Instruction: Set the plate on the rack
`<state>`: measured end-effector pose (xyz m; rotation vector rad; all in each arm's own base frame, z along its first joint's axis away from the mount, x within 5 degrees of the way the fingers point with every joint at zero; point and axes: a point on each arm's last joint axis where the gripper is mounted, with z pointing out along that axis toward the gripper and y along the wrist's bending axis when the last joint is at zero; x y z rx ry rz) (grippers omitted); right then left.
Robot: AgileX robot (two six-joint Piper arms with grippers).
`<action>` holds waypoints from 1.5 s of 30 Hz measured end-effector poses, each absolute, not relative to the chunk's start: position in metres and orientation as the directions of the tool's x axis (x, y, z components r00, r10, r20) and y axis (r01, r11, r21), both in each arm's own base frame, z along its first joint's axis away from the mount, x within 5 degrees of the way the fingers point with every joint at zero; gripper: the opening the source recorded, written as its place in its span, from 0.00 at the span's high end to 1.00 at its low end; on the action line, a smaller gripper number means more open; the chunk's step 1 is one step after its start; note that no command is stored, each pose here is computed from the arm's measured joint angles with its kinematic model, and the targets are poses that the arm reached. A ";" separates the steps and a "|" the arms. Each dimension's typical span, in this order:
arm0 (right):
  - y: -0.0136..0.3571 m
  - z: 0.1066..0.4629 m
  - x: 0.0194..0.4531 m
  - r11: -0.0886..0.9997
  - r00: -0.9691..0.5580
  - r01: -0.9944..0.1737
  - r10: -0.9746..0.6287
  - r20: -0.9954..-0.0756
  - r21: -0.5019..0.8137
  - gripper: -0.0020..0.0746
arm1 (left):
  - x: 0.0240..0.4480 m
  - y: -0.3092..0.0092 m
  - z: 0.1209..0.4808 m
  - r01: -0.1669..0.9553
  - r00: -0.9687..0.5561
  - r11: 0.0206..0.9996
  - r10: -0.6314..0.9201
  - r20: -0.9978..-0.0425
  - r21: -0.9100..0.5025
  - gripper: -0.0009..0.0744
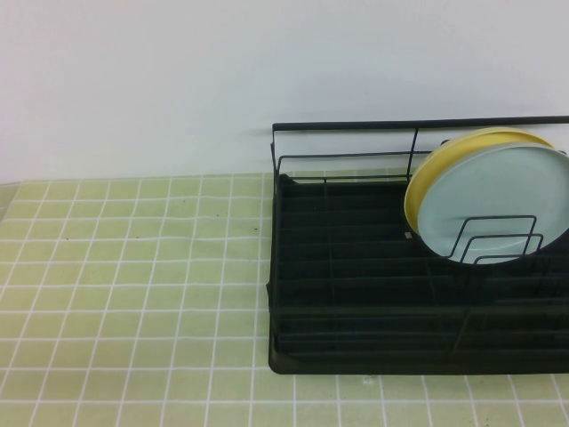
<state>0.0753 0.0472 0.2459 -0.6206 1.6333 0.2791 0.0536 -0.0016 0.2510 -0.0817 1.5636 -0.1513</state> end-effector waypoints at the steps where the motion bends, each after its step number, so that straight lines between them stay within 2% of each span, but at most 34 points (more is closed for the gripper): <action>1: 0.047 0.246 0.075 0.823 -0.050 -0.542 -0.233 -0.971 -0.170 0.98 | 0.053 -0.002 0.243 0.043 -0.025 0.990 -0.135 -0.990 -0.136 0.99; 5: 0.047 0.246 0.075 0.823 -0.050 -0.542 -0.233 -0.971 -0.170 0.98 | 0.052 -0.003 0.215 0.041 -0.126 0.993 -0.106 -0.986 -0.112 0.99; 9: 0.047 0.246 0.075 0.823 -0.050 -0.542 -0.233 -0.971 -0.170 0.98 | 0.050 -0.003 0.204 0.040 -0.220 0.995 -0.080 -0.972 -0.091 0.99; 25: 0.047 0.246 0.075 0.823 -0.048 -0.542 -0.233 -0.971 -0.170 0.98 | 0.050 -0.002 0.203 0.019 -0.218 0.995 -0.092 -0.972 -0.099 0.99; 31: 0.047 0.246 0.075 0.823 -0.048 -0.542 -0.233 -0.971 -0.170 0.98 | 0.052 -0.001 0.187 -0.041 -0.244 0.987 -0.163 -0.956 -0.158 0.99; 36: 0.047 0.246 0.075 0.823 -0.048 -0.542 -0.233 -0.971 -0.170 0.98 | 0.052 -0.002 0.177 -0.044 -0.252 0.983 -0.183 -0.950 -0.177 0.99; 45: 0.047 0.246 0.075 0.823 -0.048 -0.542 -0.233 -0.971 -0.170 0.98 | 0.052 -0.001 0.179 -0.023 -0.232 0.997 -0.078 -0.970 -0.075 0.99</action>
